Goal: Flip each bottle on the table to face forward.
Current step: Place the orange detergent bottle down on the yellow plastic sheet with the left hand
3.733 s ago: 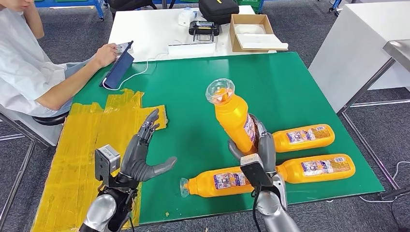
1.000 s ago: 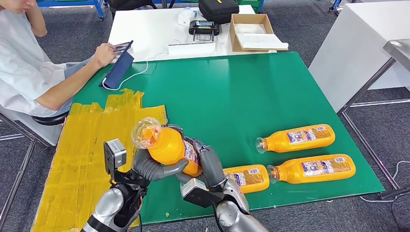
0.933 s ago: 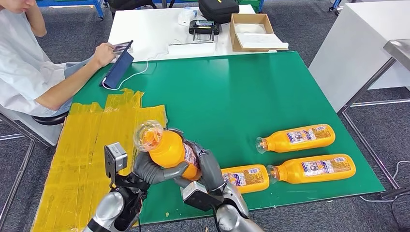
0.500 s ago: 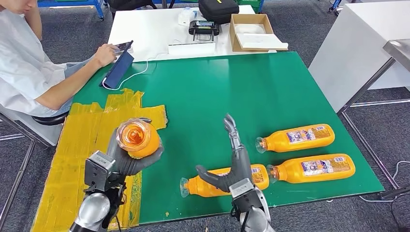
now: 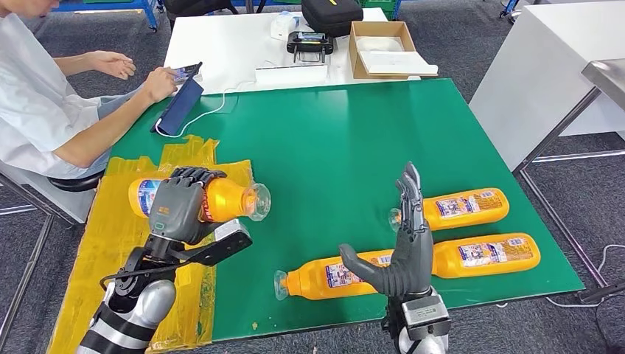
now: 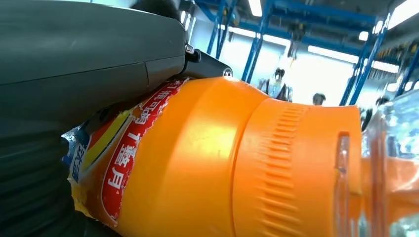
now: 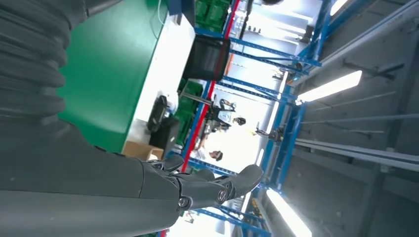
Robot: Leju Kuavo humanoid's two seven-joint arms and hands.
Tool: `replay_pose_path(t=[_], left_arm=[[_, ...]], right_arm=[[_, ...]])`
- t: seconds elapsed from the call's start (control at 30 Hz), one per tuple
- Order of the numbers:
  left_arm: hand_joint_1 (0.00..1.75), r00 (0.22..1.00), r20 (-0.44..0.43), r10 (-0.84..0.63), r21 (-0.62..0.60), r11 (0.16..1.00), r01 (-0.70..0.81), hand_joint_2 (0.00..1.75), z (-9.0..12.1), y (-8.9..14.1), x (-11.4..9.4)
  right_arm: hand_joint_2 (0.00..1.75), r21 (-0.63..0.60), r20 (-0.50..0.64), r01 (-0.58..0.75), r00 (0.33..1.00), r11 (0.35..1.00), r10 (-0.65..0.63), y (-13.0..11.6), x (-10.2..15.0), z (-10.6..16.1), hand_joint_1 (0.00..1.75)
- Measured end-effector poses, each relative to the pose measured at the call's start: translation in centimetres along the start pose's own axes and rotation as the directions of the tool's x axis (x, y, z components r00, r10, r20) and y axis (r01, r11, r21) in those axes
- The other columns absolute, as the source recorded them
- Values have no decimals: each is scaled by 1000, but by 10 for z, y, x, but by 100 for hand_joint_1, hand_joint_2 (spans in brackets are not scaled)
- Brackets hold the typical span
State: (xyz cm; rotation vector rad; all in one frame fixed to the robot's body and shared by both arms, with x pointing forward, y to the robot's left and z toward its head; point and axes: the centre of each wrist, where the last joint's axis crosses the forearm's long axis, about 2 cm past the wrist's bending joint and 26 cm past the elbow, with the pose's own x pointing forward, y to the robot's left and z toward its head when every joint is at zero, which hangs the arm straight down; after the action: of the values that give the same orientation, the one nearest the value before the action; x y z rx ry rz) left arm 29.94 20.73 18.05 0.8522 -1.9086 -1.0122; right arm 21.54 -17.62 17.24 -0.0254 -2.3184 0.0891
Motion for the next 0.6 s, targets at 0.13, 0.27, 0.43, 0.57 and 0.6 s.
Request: replay_pose_path(t=[0.13,0.27,0.43,0.57,0.6], left_arm=[[175,995,-55,-80,-214,975,67,175,-17,-15,-8],[175,989,-78,-130,-312,945,99,175,-29,-30,-17],[175,969,-151,-193,-400,909,119,175,-39,-53,-26],[101,951,-204,-234,-445,887,123,175,-43,-68,-32],[62,945,-218,-246,-450,884,126,175,-44,-71,-34]], right_arm=[[175,-24,55,-74,996,997,75,-6,7,-5,0],[175,-43,76,-120,990,992,123,-8,11,-7,0],[175,-58,79,-156,984,986,161,-10,12,-11,0],[175,-54,77,-154,985,987,158,-10,11,-15,0],[175,-51,76,-151,985,987,155,-9,11,-16,0]])
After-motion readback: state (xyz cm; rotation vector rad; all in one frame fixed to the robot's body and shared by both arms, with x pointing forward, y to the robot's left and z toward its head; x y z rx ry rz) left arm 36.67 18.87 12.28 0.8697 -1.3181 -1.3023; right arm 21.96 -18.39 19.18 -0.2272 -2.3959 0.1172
